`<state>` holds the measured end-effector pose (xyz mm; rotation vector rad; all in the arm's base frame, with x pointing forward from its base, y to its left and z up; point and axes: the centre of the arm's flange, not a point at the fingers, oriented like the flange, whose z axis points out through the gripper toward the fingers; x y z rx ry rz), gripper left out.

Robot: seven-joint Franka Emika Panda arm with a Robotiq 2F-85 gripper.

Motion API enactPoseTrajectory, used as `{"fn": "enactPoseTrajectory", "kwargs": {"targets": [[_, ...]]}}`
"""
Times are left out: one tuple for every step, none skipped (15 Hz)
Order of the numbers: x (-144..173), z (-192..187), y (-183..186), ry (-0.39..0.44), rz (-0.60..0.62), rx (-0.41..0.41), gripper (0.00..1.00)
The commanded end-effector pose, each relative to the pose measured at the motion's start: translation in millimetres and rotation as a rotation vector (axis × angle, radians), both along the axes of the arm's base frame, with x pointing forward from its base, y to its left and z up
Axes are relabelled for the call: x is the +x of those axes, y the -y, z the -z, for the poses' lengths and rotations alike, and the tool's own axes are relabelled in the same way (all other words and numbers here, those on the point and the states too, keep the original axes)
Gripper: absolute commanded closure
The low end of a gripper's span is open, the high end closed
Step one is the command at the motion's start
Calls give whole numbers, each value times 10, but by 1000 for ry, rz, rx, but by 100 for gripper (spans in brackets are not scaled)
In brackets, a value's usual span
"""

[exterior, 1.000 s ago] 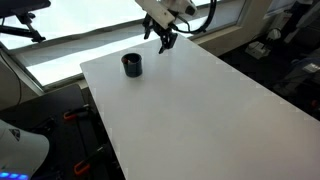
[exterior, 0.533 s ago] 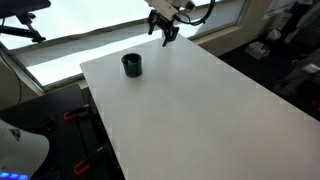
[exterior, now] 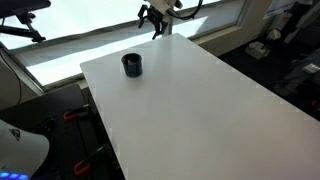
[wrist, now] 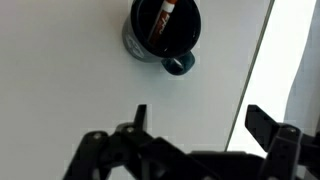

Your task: Place the marker on the table to the right of the mug

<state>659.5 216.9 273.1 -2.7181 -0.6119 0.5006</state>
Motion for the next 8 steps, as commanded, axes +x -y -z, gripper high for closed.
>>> {"fn": "enactPoseTrajectory", "kwargs": {"targets": [[73, 159, -283, 2, -12, -44, 0], [20, 215, -344, 8, -21, -55, 0], [-41, 258, -414, 12, -31, -66, 0], [-87, 286, -466, 21, -31, -81, 0], [-127, 304, -522, 26, -38, -93, 0], [-172, 307, -560, 37, -39, -107, 0], [-223, 292, -617, 48, -39, -116, 0], [-281, 271, -645, 71, -43, -127, 0]]}}
